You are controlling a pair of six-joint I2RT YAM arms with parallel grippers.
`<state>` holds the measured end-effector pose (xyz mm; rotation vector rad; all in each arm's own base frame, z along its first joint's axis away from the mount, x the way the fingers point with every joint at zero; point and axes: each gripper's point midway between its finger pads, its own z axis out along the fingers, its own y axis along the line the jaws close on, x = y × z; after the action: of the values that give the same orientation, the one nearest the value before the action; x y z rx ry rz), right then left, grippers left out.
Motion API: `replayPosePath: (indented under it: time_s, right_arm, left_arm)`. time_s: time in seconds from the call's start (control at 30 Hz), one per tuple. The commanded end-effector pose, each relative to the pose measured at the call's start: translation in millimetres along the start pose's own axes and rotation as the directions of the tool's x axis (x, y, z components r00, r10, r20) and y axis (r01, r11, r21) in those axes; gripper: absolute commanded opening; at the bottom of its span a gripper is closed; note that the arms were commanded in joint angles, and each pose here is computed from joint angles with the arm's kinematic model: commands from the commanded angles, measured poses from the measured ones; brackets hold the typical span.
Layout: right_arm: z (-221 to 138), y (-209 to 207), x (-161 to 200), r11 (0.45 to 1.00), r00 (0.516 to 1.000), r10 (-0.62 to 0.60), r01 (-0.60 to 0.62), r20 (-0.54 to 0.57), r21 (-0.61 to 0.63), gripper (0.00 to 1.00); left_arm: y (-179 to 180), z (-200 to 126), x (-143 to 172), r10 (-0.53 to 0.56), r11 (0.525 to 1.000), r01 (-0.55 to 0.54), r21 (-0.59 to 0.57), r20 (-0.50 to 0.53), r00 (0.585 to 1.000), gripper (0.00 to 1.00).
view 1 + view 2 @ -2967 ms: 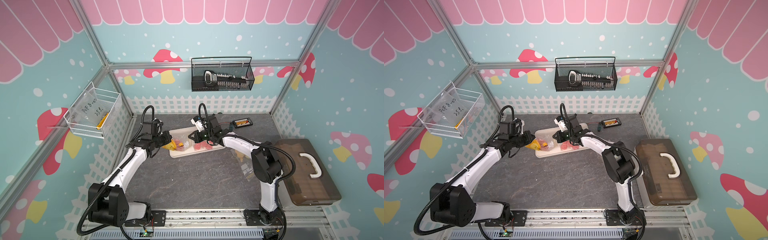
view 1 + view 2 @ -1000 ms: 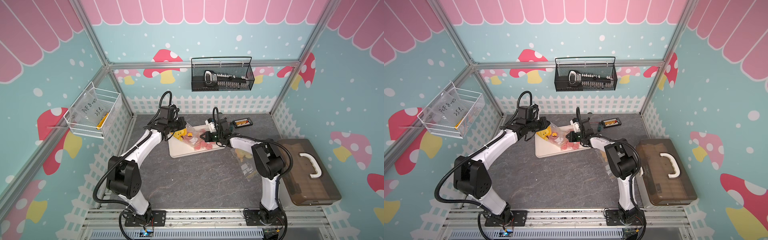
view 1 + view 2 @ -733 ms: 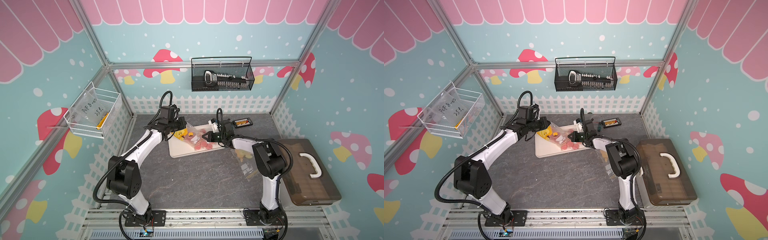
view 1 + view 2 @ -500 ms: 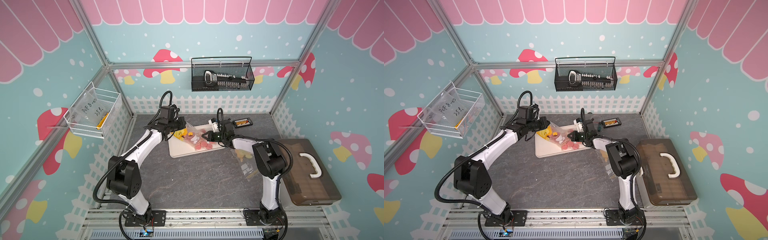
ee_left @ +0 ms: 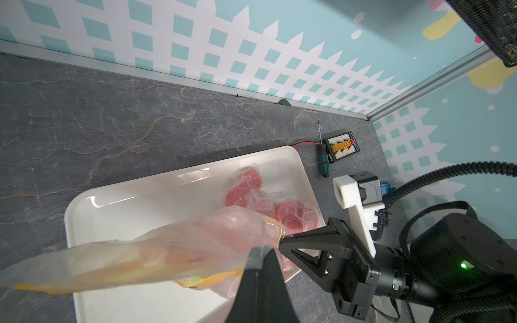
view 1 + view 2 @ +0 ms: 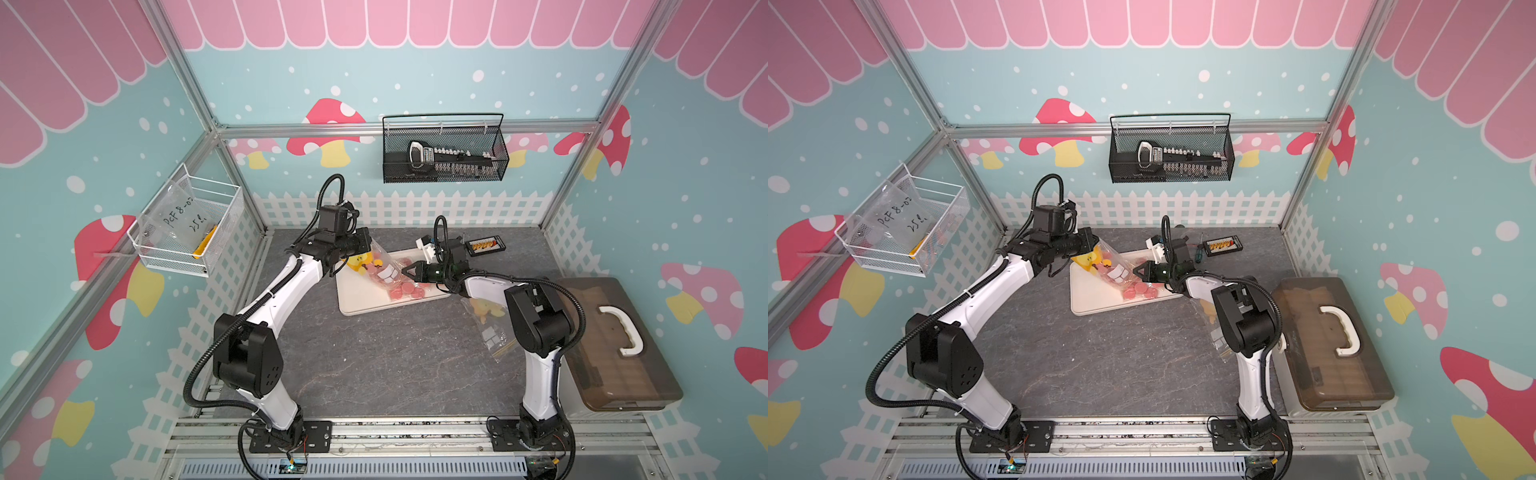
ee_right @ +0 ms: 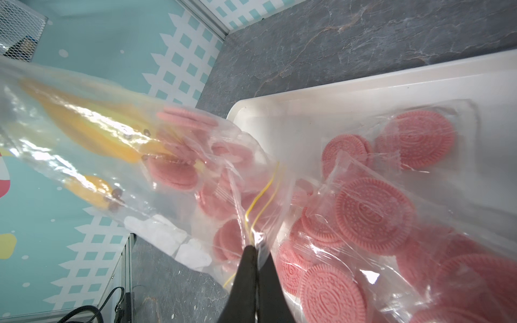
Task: Pour cookies out of the ziploc bag
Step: 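Pour the cookies out of the ziploc bag onto the tray.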
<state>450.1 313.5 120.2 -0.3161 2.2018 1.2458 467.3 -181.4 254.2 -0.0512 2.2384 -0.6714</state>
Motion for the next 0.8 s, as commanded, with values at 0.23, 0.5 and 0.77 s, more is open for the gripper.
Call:
replayPosePath:
  time_s: [0.23, 0.5, 0.77]
  right_arm:
    - [7, 5, -1, 0.998, 1.000, -0.016, 0.015, -0.024, -0.055, 0.01]
    - [14, 17, 5, 0.994, 0.997, -0.051, 0.044, -0.062, -0.103, 0.01]
    - [19, 20, 9, 0.992, 0.996, -0.057, 0.048, -0.074, -0.117, 0.01]
  left_arm:
    - [-4, -5, -11, 0.048, 0.999, -0.048, -0.022, 0.035, 0.998, 0.00]
    - [2, -11, -13, 0.094, 0.993, -0.092, -0.076, 0.031, 0.995, 0.00]
    - [-5, -16, -20, 0.102, 0.993, -0.099, -0.060, 0.042, 0.994, 0.00]
